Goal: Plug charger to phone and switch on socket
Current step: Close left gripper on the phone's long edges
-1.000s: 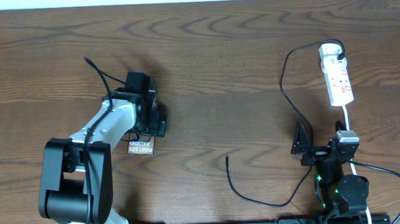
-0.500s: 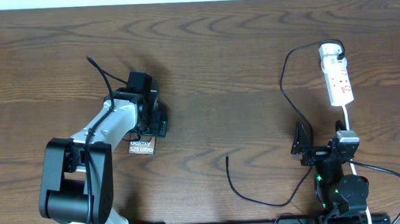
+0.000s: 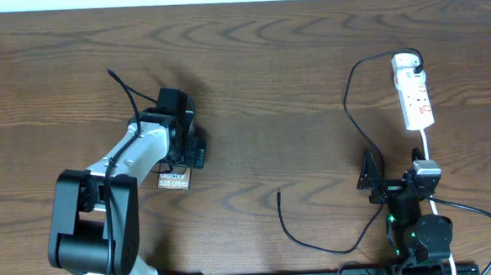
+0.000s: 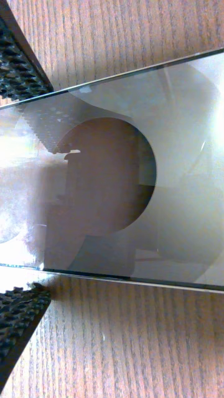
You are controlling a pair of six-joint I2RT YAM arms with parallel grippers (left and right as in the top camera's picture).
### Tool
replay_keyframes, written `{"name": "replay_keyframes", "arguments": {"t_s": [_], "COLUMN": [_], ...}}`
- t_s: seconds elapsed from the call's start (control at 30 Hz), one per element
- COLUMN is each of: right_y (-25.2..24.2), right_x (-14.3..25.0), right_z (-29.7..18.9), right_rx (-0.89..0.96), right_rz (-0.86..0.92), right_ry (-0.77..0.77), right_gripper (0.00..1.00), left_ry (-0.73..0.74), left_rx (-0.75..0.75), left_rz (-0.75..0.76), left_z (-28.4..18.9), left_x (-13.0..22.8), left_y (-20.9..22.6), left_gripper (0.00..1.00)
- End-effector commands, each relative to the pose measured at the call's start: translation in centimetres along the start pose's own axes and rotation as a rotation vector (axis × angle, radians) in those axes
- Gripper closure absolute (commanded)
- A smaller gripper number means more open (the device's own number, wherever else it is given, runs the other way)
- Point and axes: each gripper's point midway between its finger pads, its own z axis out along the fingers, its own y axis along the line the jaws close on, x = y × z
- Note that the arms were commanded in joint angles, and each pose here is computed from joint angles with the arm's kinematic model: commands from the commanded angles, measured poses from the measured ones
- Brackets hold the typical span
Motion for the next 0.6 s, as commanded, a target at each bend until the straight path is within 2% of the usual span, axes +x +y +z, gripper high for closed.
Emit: {"name": "replay_keyframes", "arguments": {"t_s": [0.0,0.57], "right_y": [0.13,0.13], "right_x": [0.13,0.12], "right_z": [-0.01,-0.01], "right_rx": [-0.005,-0.005], "right_rz": [-0.008,-0.008], "right_ry": [0.003,0.002], "right_gripper": [0.01,0.01], "left_ry": [0.035,0.042], "left_rx": [-0.057,-0.058], "left_rz": [-0.004,-0.034], "left_z": [0.84,0.9], "left_x": [1.03,1.26], "left_y": [1.21,1.35], "left_gripper": [0.08,0.08]}}
